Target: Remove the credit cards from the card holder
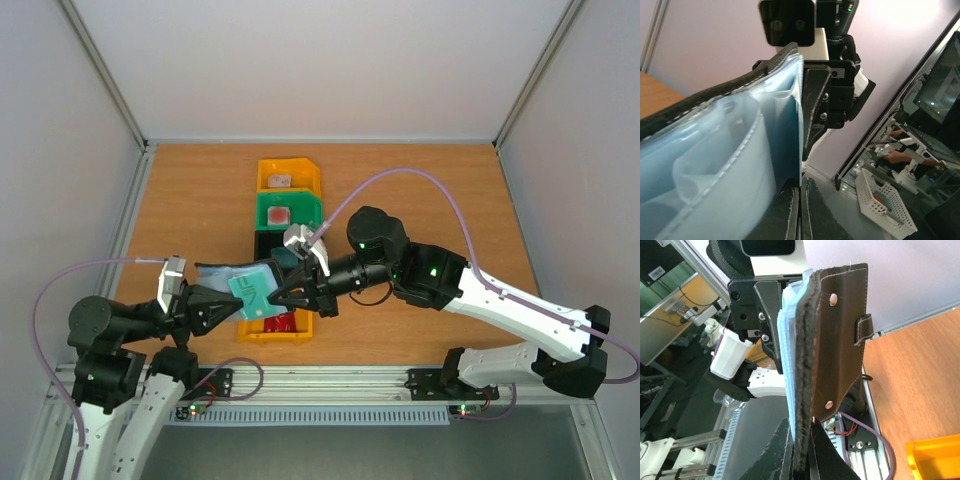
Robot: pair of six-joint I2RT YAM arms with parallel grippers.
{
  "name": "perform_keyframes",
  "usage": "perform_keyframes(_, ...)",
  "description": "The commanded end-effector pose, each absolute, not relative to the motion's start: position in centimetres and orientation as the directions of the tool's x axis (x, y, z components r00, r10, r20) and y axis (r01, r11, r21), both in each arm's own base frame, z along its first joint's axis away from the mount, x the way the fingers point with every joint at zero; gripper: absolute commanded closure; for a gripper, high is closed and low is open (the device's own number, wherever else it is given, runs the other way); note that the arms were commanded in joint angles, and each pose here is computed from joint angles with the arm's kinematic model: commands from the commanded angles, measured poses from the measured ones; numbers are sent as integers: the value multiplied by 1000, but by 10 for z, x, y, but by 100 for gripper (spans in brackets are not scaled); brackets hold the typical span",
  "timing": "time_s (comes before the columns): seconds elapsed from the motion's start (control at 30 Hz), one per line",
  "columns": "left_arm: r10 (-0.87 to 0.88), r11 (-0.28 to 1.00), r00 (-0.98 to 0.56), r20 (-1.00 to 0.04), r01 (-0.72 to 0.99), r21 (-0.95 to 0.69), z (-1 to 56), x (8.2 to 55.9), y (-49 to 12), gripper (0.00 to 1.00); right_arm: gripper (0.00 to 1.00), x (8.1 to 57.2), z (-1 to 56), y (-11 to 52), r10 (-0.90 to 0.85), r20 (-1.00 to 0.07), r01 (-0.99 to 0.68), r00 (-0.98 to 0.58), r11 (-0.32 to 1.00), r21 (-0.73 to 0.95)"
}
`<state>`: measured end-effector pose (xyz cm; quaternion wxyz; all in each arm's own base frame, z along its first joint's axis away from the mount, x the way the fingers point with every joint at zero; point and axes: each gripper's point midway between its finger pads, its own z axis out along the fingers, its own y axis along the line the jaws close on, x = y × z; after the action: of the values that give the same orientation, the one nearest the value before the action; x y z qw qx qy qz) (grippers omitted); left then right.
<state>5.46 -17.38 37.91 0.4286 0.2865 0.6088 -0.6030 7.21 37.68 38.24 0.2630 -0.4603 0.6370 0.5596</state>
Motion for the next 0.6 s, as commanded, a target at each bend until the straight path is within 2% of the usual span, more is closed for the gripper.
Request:
perform_keyframes(0.0, -151, 81, -447, -882, 884, -461, 380, 42, -173, 100, 99, 75, 400, 369, -244, -880, -902, -408, -39, 430)
perform_keyframes(0.23, -143, 83, -468, -872, 872, -482, 379, 42, -173, 100, 99, 76, 398, 364, -244, -880, -905, -407, -23, 425)
perform_keyframes(0.3, -141, 80, -460, -876, 877, -474, 380, 40, -173, 100, 96, 76, 398, 362, -245, -881, -907, -405, -17, 421)
perform_keyframes(0.47, -138, 82, -455, -880, 880, -468, 380, 39, -173, 100, 77, 76, 397, 354, -236, -886, -913, -398, 8, 408)
perform_keyframes(0.53, -142, 85, -450, -882, 882, -463, 380, 40, -173, 100, 79, 74, 398, 354, -240, -885, -911, -399, -5, 412)
perform_keyframes(0.57, -142, 85, -445, -884, 884, -459, 380, 40, -173, 100, 83, 72, 398, 354, -244, -883, -909, -400, -16, 416)
